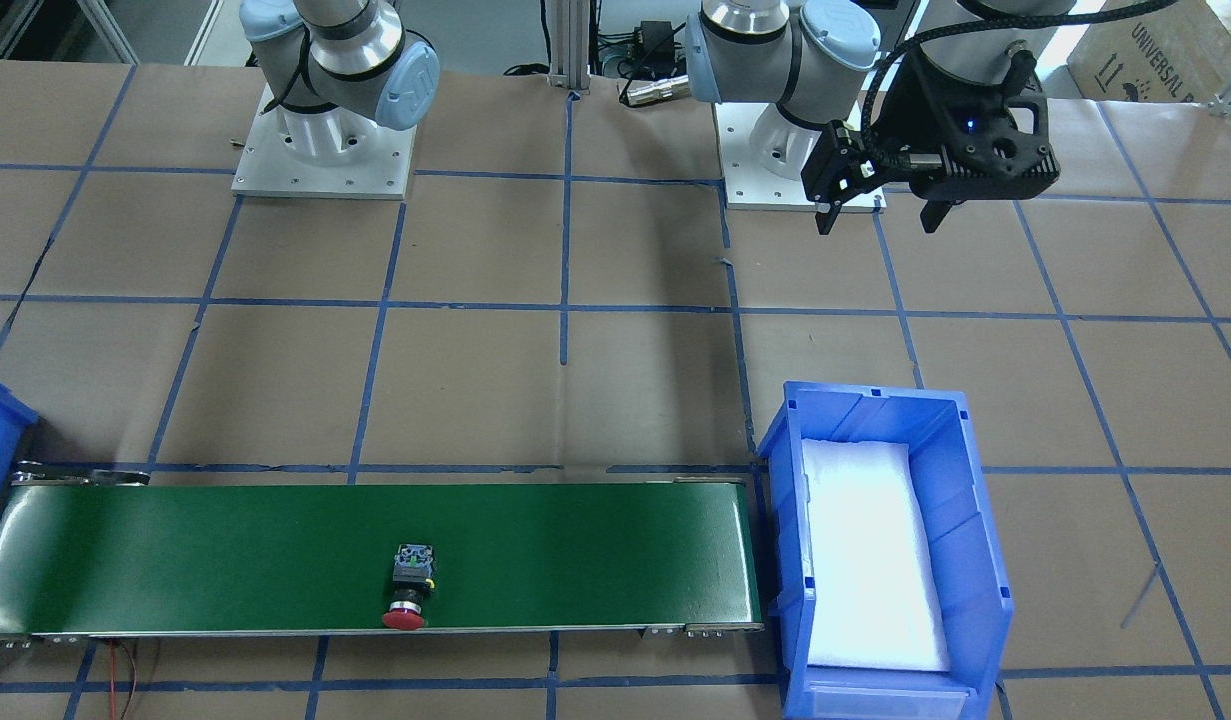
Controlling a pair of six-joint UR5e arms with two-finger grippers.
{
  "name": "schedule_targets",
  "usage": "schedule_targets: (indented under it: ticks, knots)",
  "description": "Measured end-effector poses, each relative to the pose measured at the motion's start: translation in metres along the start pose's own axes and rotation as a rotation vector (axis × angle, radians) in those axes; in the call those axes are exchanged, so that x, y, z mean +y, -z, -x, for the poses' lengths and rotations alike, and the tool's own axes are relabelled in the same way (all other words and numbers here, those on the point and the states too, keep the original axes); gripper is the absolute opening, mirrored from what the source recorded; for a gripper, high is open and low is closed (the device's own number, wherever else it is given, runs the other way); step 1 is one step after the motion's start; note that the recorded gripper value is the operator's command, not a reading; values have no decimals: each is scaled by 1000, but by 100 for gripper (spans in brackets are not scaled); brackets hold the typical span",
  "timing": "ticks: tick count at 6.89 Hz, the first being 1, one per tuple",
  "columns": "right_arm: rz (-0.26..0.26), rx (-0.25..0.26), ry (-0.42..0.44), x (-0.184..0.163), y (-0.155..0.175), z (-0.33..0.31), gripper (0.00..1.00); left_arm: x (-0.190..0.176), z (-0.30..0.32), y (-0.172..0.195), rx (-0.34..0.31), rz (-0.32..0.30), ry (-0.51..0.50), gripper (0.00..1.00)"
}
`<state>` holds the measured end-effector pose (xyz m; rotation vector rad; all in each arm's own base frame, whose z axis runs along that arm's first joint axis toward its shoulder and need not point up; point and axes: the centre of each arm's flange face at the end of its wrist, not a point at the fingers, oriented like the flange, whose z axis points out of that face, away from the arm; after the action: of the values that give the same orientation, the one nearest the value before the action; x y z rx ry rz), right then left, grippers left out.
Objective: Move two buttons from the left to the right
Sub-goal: 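Reach the right gripper over the red button on the conveyor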
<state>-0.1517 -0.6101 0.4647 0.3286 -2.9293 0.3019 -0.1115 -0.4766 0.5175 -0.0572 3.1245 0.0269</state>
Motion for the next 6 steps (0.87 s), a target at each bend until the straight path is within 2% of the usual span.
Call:
schedule_targets:
  ticks: [2,3,6]
  knots:
    - [-31,-37,-60,-37,14,93,100,0,0,0,-1,1,1,100]
    - [-31,-59,-110,-49,15,136,100,0,1,0,0,1,2,100]
    - [25,-102,-258,-64,-19,225,100,0,1,0,1,0,3,100]
